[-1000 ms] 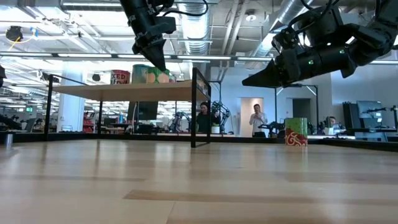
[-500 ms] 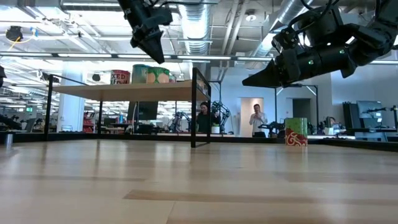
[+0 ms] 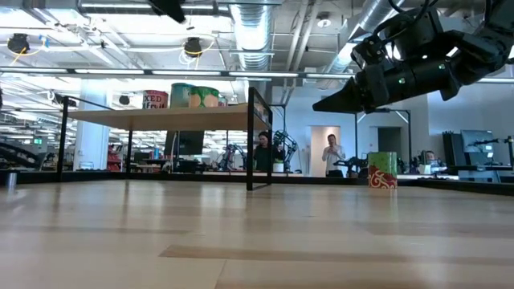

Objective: Pick and place cans onto a shelf
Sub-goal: Put the canned tuna on the shelf

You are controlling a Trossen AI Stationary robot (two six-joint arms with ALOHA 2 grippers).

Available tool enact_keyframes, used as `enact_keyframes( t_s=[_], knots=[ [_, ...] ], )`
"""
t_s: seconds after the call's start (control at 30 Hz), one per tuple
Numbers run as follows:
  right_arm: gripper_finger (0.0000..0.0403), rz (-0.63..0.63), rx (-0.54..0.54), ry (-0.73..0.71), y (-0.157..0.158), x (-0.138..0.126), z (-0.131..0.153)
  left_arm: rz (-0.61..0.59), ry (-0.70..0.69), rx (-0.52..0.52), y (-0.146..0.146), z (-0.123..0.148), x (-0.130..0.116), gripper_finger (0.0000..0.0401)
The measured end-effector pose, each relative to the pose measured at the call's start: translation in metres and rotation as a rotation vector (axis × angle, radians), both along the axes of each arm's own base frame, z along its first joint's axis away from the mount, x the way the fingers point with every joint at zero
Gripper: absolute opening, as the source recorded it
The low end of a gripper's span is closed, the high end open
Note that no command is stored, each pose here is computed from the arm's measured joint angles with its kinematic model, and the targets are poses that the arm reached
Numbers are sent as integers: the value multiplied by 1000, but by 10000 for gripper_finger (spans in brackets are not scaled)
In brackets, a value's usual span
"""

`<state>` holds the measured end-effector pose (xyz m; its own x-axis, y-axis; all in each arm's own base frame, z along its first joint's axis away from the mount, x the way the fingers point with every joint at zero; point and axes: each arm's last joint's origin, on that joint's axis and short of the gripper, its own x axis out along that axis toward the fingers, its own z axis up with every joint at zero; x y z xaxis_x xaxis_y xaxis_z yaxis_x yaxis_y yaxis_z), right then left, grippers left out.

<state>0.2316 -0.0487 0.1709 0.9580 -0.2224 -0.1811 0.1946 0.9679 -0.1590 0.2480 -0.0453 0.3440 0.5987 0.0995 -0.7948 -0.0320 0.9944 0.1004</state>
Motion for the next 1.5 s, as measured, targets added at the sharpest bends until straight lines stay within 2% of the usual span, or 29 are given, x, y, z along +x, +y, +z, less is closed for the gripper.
enact_keyframes(
  t_s=[0.2, 0.33, 0.57, 0.7, 0.9, 1.03, 1.3, 1.43, 1.5],
  knots=[
    [16, 0, 1, 3, 0, 0, 0, -29, 57, -84, -97, -34, -17, 0],
    [13, 0, 4, 3, 0, 0, 0, -37, 128, -106, -152, -66, -27, 0],
    [16, -2, 11, 1, 0, 0, 0, -16, 375, -152, -213, -118, -32, 20],
    [15, -2, 12, 2, 0, 0, 0, 32, 480, -157, -231, -134, -29, 56],
    [15, -2, 12, 6, 0, 0, -1, 169, 644, -193, -241, -145, -26, 114],
    [17, -2, 13, 10, 0, 0, -1, 284, 706, -246, -244, -149, -30, 137],
    [15, -1, 10, 13, 0, 0, -1, 448, 665, -312, -260, -154, -43, 139],
    [17, -2, 10, 13, 0, 0, -1, 434, 649, -321, -271, -167, -43, 133],
    [16, -1, 5, 13, 0, 0, -1, 428, 652, -293, -272, -176, -42, 132]
  ],
)
